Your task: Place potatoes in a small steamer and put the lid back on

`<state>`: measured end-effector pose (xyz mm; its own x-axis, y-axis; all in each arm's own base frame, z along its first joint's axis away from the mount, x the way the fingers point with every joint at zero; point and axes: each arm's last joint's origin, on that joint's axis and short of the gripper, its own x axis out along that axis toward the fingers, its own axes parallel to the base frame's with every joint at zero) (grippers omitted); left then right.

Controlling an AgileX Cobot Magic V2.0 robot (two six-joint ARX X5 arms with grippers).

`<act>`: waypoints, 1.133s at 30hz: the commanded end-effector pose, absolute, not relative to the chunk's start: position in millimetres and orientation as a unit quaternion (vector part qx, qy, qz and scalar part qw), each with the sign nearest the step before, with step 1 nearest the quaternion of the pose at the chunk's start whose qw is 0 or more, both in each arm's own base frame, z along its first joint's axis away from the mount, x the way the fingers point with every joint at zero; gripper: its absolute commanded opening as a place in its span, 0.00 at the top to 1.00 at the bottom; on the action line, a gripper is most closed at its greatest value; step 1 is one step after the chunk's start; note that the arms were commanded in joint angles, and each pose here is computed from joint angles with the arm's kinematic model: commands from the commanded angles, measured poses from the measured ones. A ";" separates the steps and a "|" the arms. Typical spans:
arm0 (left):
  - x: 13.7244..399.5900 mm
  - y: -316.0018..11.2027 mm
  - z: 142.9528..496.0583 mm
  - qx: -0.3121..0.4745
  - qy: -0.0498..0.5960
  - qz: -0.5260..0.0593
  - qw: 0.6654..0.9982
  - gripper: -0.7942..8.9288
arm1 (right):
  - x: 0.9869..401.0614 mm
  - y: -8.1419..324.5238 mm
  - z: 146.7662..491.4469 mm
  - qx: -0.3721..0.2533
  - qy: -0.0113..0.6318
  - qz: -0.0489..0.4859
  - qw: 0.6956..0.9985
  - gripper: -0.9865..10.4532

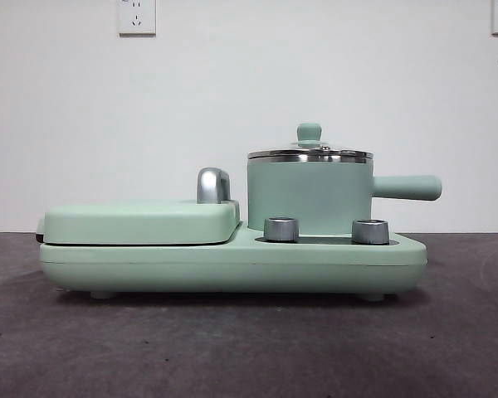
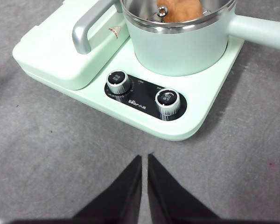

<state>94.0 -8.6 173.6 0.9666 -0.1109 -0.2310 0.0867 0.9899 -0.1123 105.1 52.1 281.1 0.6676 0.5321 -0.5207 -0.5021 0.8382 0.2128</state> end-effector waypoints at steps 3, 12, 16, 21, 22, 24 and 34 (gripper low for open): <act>94.9 -5.5 154.5 -0.069 0.082 -0.034 0.994 0.91 | 106.3 53.3 283.6 0.024 0.281 0.288 0.915 0.90; 95.5 -5.3 149.5 -0.071 0.092 -0.032 0.993 0.91 | 107.3 53.8 285.7 0.025 0.270 0.290 0.918 0.90; 95.5 -5.3 149.6 -0.071 0.092 -0.032 0.993 0.91 | 107.3 53.8 285.7 0.025 0.270 0.290 0.918 0.90; 95.5 -5.3 149.6 -0.071 0.092 -0.032 0.993 0.91 | 107.3 53.8 285.7 0.025 0.270 0.290 0.918 0.90; 95.5 -5.3 149.6 -0.071 0.091 -0.032 0.993 0.91 | 107.3 53.8 285.7 0.024 0.269 0.290 0.918 0.90; 95.5 -5.3 149.6 -0.071 0.092 -0.032 0.993 0.91 | 106.3 53.2 286.4 0.024 0.265 0.289 0.920 0.90; 95.5 -5.3 149.6 -0.071 0.092 -0.032 0.993 0.91 | 97.0 20.3 237.0 -0.054 0.135 0.129 0.981 0.90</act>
<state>94.7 -5.1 156.7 0.9855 -0.0738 -0.1529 0.0515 0.9881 -0.1449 96.4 21.6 242.6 0.9160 0.2595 -0.3060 -0.2827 0.9586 -0.0331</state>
